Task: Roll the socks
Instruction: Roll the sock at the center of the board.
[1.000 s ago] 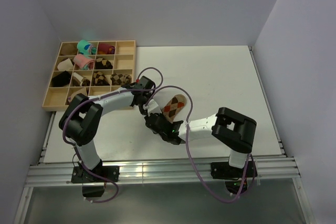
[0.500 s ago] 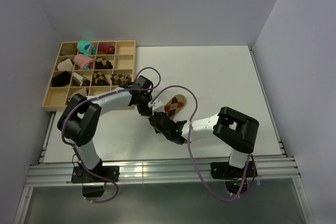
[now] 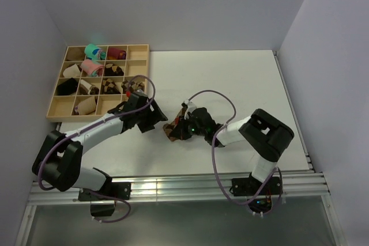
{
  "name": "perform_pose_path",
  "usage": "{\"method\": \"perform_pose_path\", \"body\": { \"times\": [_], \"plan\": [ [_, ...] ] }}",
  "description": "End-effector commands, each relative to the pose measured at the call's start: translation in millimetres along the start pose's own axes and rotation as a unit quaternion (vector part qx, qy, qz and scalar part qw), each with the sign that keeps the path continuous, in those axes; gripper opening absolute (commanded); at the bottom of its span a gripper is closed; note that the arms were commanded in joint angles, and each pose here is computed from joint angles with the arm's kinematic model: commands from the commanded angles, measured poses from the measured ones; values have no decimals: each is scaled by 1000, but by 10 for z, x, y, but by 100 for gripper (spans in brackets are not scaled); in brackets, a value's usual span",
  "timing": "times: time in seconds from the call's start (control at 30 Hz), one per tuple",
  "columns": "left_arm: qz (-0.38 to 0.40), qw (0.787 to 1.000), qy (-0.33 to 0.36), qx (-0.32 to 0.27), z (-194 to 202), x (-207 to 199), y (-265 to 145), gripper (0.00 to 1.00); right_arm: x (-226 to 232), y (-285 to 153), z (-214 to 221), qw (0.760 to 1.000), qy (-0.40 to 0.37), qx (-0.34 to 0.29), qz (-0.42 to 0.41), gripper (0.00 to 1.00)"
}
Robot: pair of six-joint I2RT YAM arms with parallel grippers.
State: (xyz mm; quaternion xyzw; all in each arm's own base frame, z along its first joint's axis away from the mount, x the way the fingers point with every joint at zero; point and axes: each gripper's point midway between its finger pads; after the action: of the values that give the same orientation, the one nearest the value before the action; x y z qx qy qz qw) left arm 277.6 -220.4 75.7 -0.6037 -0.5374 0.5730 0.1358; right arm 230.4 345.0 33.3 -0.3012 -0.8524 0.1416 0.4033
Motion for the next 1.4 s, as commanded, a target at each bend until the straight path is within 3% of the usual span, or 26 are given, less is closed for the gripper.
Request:
{"method": "perform_pose_path", "body": {
  "times": [0.0,0.2,0.47,0.83,1.37],
  "plan": [
    [52,998,-28,-29,-58,-142,-50,79,-1,-110,446,988,102,92,-66,0],
    [77,996,-47,-4,100,-120,22,78,-127,-129,340,969,204,79,-116,0],
    [73,996,-42,15,201,-92,162,75,-508,-137,418,954,271,88,-89,0],
    [66,997,-35,38,298,-33,335,65,-774,-112,452,949,297,94,-46,0],
    [89,995,-22,46,323,-113,405,60,-863,-53,441,950,297,99,-19,0]
  ]
}}
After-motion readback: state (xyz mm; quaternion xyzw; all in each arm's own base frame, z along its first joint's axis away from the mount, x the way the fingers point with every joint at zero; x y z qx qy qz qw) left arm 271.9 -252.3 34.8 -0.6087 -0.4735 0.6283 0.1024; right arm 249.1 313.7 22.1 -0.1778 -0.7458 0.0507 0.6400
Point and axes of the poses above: each gripper's point midway between its finger pads, its own y axis out along the fingers, its own x axis along the line the jaws close on, z = x × y, and after that the axes turned 2 degrees about y, right-handed
